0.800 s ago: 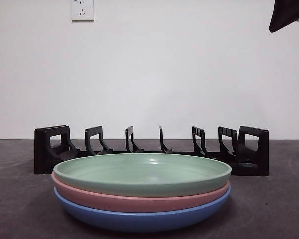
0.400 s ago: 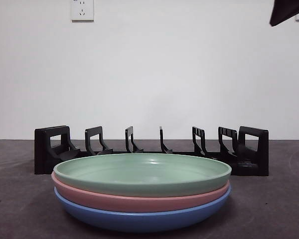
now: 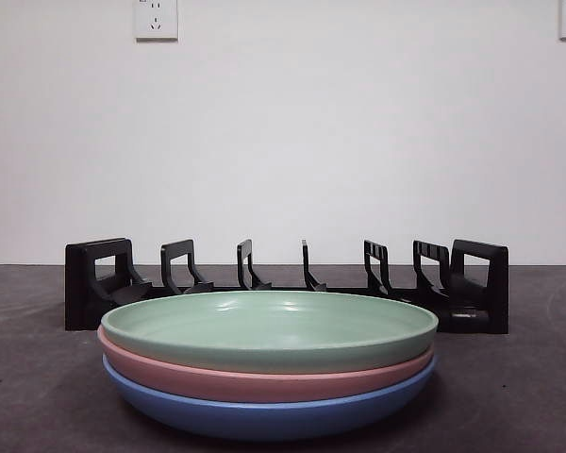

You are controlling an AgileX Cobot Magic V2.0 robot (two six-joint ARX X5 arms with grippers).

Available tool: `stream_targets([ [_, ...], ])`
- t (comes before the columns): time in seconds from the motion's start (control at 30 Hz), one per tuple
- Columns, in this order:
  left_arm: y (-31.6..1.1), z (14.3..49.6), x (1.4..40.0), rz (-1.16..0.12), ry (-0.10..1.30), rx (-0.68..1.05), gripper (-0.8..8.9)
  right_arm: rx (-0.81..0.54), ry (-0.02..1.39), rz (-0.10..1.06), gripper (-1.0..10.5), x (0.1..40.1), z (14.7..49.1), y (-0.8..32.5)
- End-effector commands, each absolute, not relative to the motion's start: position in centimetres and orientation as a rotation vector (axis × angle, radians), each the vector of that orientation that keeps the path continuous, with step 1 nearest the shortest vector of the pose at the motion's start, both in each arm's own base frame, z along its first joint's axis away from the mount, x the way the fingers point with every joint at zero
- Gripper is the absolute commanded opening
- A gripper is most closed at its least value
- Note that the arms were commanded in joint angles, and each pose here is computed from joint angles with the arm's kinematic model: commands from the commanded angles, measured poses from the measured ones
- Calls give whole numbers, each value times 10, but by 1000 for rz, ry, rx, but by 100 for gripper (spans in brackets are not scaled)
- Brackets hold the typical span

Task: Place the plate

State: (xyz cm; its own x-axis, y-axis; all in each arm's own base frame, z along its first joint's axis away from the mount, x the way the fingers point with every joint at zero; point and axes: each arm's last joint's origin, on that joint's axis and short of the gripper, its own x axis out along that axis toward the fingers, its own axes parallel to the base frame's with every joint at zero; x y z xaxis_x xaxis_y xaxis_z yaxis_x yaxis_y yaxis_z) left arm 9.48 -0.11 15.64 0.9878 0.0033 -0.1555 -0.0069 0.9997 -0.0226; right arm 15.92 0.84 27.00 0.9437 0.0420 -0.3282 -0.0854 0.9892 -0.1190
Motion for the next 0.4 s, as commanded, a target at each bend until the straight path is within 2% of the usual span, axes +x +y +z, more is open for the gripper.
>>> stream_targets([
  [0.03,-1,150,96,4,178,-28,8,-15,269,39,20,125,223,6],
  [0.2,-1,150,96,4,178,-28,8,5,192,-15,20,101,179,2],
  [0.4,-1,150,96,4,178,-28,8,14,179,-37,21,100,150,0],
])
